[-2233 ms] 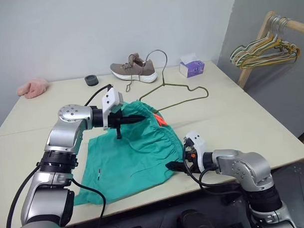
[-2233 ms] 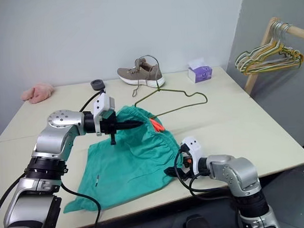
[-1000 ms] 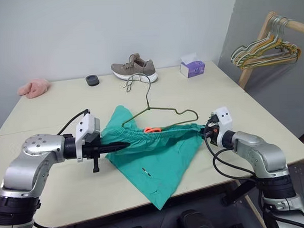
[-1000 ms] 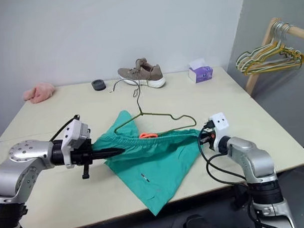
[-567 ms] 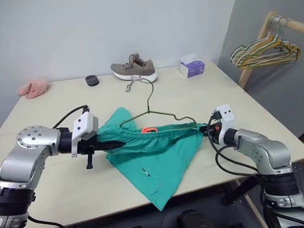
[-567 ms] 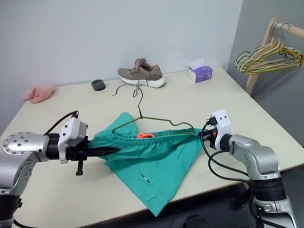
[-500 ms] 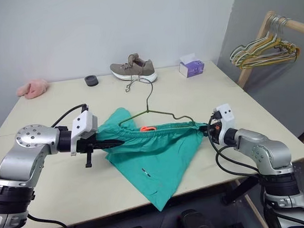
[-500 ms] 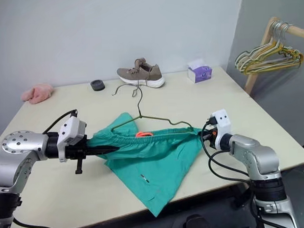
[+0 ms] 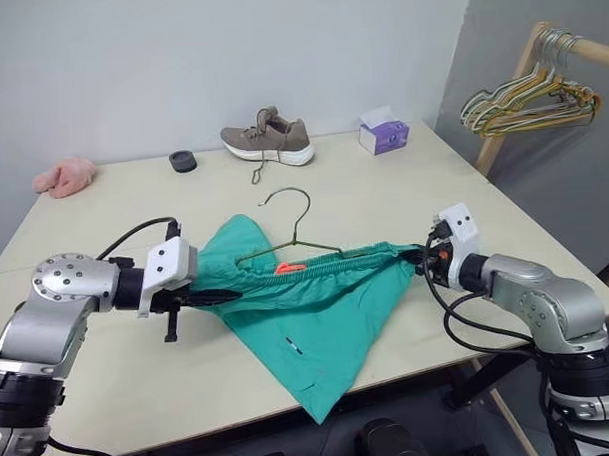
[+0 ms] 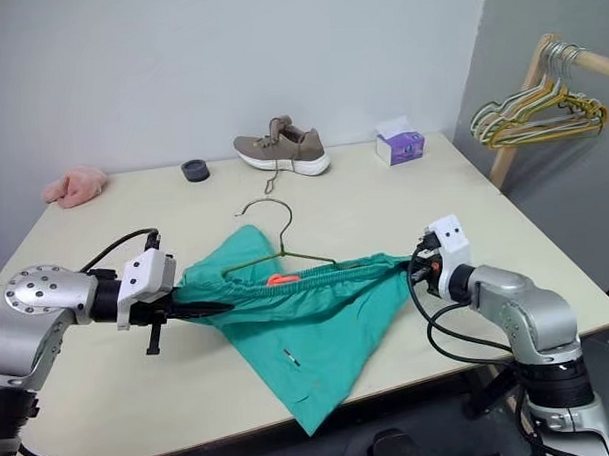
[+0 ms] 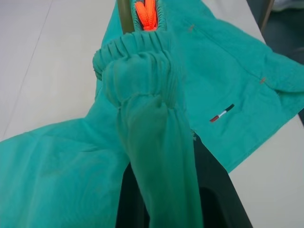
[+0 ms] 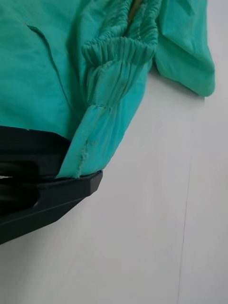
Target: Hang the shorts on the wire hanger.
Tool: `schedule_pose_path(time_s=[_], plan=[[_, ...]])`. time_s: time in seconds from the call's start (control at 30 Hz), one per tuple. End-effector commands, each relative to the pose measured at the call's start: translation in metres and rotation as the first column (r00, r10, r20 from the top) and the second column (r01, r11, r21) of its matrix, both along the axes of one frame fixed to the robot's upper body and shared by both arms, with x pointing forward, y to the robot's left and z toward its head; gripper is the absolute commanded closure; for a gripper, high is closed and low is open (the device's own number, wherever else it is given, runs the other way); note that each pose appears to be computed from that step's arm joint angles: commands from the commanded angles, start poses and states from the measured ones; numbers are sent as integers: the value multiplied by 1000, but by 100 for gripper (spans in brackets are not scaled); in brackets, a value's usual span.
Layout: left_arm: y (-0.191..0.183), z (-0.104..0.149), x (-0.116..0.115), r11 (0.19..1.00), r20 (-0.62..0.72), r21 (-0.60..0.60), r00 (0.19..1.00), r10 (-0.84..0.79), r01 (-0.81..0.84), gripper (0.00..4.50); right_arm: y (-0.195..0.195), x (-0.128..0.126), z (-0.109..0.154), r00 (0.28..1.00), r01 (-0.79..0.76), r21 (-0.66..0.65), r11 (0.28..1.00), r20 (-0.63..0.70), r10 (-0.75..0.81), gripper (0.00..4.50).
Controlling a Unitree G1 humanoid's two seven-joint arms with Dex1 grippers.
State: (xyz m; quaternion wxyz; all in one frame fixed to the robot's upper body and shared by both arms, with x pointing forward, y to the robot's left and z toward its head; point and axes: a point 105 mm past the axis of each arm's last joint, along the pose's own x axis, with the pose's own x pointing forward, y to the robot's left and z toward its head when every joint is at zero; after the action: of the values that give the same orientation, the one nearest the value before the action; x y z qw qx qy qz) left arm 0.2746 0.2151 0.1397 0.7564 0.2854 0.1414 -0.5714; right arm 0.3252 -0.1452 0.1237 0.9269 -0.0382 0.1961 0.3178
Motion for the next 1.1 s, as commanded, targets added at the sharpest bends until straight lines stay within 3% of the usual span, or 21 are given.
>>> schedule_pose_path(time_s=[0.03,0.2,0.3,0.57,0.7,1.1], plan=[[12,0,9,997,34,42,997,67,-68,450,-5,1,23,996,-1,-89,996,84,9,447],[-19,-6,11,1000,36,-26,999,6,-5,450,38,-15,32,970,-214,-114,970,90,225,447],[-30,-11,9,999,23,-46,999,-24,25,450,42,-21,38,948,-281,-167,945,102,300,388],[-38,-17,5,996,-3,-78,999,-48,47,450,29,-39,40,921,-369,-266,891,25,389,117],[-35,-19,5,995,-11,-89,999,-51,50,450,27,-47,29,909,-403,-291,868,-23,415,117],[-38,-27,0,990,-21,-95,995,-102,100,450,54,-21,7,834,-512,-404,758,-21,551,117]])
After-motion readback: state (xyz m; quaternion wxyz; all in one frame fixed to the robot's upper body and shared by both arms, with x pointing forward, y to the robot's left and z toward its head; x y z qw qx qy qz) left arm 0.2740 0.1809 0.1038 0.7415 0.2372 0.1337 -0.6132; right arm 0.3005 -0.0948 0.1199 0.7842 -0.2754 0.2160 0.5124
